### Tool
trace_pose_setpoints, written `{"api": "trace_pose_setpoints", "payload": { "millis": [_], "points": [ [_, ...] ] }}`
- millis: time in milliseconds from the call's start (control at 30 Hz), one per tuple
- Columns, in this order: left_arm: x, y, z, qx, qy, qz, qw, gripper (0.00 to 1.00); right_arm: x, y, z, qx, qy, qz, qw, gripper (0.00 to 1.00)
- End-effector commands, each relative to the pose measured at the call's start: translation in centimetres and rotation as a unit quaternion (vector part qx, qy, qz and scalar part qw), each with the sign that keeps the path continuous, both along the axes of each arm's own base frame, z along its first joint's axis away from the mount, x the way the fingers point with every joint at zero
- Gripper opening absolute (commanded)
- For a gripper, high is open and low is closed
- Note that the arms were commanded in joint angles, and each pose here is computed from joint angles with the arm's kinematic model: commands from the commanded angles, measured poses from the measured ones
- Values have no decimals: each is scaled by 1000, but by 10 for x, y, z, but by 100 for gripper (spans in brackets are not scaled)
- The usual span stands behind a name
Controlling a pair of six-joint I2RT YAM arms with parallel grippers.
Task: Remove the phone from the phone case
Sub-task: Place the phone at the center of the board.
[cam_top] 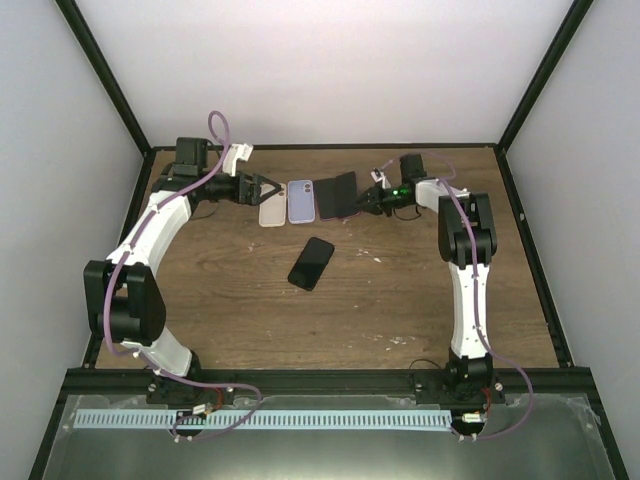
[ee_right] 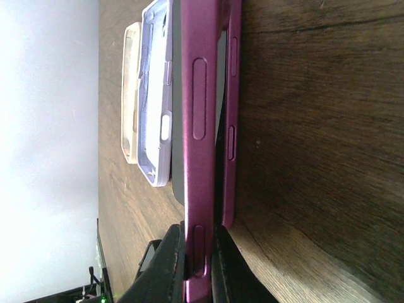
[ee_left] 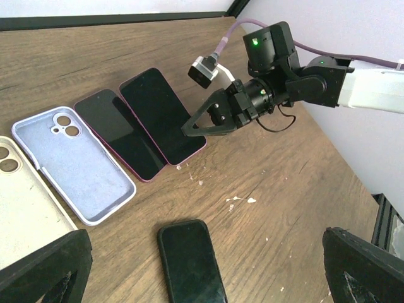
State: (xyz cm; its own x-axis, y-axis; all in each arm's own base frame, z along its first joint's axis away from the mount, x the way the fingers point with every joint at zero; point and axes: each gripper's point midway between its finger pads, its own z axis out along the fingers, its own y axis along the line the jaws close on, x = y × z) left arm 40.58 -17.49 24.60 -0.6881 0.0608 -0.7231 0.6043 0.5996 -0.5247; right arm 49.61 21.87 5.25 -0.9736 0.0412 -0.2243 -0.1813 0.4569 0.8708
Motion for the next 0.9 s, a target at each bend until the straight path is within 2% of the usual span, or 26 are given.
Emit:
{"api": "trace_pose_setpoints", "payload": {
  "millis": [0,367,867],
  "points": [
    [5,1,5,0,-13,-3,1000,100,19,-11,41,0,-64,-6,998,1],
    [4,1,4,1,-14,-2,1000,100,24,-35,29,-31,-63,-27,997,1],
    [3,2,1,6,-10,1,1000,100,17,-9,5,-26,-31,-12,999,1]
  ]
}}
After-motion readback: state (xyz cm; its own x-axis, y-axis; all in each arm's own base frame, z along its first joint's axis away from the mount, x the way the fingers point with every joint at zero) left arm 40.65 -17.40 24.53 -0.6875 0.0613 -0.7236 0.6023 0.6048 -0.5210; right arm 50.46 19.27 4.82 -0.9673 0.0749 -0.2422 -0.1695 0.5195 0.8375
